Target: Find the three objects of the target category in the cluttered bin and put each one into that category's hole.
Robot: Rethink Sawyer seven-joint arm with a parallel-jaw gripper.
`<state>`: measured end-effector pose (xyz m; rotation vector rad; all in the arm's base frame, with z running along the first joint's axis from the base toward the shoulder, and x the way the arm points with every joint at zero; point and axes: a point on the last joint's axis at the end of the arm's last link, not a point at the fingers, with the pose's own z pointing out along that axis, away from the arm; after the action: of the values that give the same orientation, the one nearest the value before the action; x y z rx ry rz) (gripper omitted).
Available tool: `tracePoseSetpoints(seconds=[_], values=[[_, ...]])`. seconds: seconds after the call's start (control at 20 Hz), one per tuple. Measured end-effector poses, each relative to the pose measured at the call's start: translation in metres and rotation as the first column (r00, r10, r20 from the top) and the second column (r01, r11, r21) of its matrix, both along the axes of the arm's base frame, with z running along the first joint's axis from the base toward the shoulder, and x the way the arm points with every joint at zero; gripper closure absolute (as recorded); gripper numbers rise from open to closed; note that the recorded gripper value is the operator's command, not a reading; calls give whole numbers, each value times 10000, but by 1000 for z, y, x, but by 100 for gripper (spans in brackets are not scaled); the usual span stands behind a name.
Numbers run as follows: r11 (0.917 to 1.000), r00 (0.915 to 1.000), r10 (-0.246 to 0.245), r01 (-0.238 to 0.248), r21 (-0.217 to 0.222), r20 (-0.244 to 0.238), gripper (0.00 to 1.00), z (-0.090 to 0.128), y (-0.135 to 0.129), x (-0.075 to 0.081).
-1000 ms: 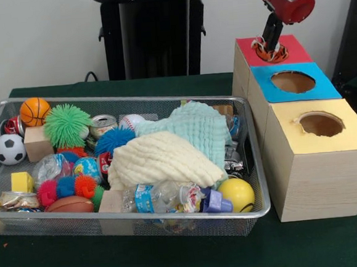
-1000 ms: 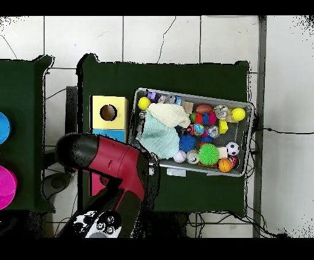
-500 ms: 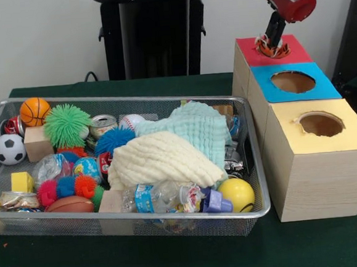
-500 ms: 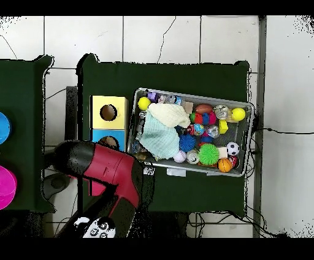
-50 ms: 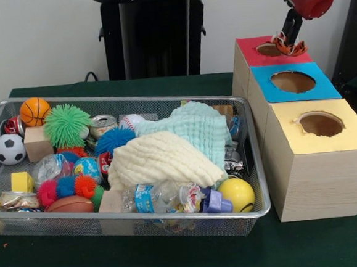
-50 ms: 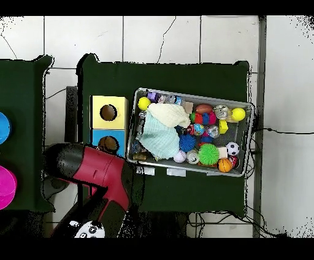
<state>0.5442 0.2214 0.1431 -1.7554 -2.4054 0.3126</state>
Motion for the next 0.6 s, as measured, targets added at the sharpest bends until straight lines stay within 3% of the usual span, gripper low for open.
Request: tracePoseSetpoints(seconds=[0.6], values=[[9998, 9989, -138, 144, -137, 447, 100, -6, -1, 0]])
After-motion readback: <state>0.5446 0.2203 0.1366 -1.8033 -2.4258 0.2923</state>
